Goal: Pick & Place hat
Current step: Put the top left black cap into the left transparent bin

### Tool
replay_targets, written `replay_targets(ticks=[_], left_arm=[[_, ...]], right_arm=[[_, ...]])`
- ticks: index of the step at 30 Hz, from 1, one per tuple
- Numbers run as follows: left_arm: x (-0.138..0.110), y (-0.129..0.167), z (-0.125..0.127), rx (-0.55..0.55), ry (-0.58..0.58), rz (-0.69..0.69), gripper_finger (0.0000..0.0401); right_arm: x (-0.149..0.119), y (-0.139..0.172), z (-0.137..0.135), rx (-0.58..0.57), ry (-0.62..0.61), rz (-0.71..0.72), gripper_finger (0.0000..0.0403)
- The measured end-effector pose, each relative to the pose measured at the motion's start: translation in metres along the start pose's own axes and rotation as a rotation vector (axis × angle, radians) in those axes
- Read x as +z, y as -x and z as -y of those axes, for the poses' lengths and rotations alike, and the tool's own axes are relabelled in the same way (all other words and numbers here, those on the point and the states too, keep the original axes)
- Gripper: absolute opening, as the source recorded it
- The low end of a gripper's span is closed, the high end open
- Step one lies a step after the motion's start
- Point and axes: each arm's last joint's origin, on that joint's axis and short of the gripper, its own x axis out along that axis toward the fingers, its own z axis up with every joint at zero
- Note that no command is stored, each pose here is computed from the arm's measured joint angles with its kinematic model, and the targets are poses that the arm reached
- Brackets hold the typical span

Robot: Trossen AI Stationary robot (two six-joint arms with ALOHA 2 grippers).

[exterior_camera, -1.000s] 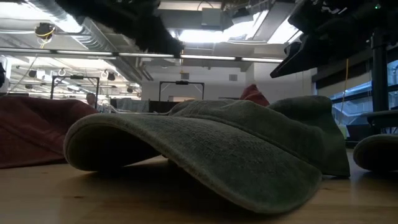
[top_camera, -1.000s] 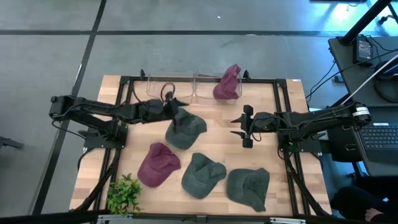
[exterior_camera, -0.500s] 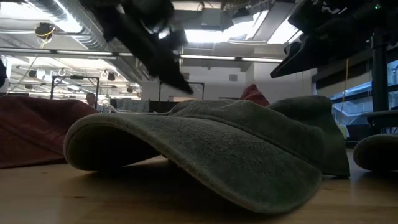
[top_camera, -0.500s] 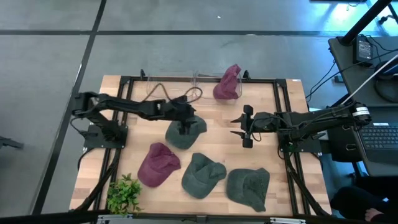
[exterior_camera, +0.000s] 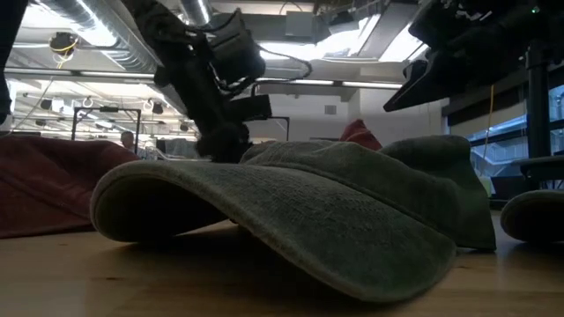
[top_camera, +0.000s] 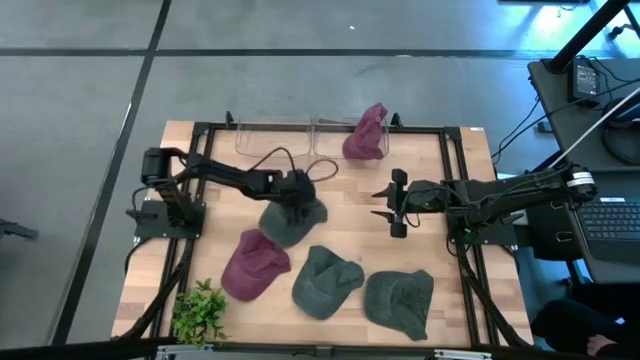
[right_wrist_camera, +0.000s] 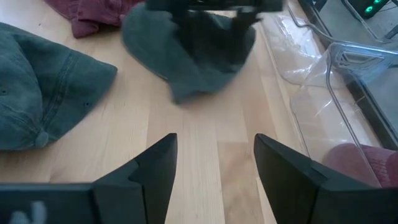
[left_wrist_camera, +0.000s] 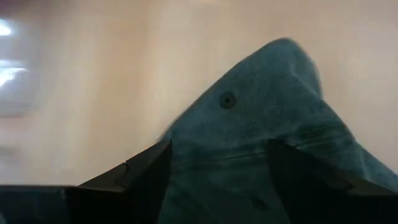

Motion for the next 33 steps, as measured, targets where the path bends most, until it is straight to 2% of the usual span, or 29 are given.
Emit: replay_targets(ticks=[3,7,9,11,15,18,21,28,33], left_arm=[[-0.001,0.0,0.011,-0.03,-0.075,-0.016,0.0258],[0.001,0.003,0.017,0.091,-0.238,-0.027,0.0258],[0.001,0.004,0.017,0.104,-0.299,-0.043,0.0258],[0.002,0.005,0.015,0.085,-0.294,-0.054,0.0255],[0.012,0.017,0.008,0.084,-0.198,-0.082,0.0239],[0.029,0.032,0.003,0.092,-0.212,-0.02,0.0221],[0.028,0.035,-0.003,0.071,-0.256,-0.041,0.0206],[0.012,0.026,-0.024,0.027,-0.22,-0.16,0.0188],[0.01,0.016,-0.036,-0.023,-0.212,-0.135,0.0182]], right_arm=[[0.0,0.0,0.0,0.0,0.0,-0.002,0.0213],[0.0,0.0,0.0,0.0,-0.001,-0.001,0.0213],[0.0,0.0,0.0,0.0,-0.002,-0.001,0.0213],[0.0,0.0,0.0,0.0,-0.004,-0.001,0.0213],[0.0,0.0,0.0,0.0,-0.004,-0.001,0.0213],[0.0,0.0,0.0,0.0,-0.001,-0.002,0.0213],[-0.001,0.0,0.0,0.0,-0.001,-0.006,0.0213],[-0.002,0.0,0.0,0.0,0.001,-0.016,0.0213],[-0.002,0.0,0.0,0.0,0.0,-0.016,0.0213]])
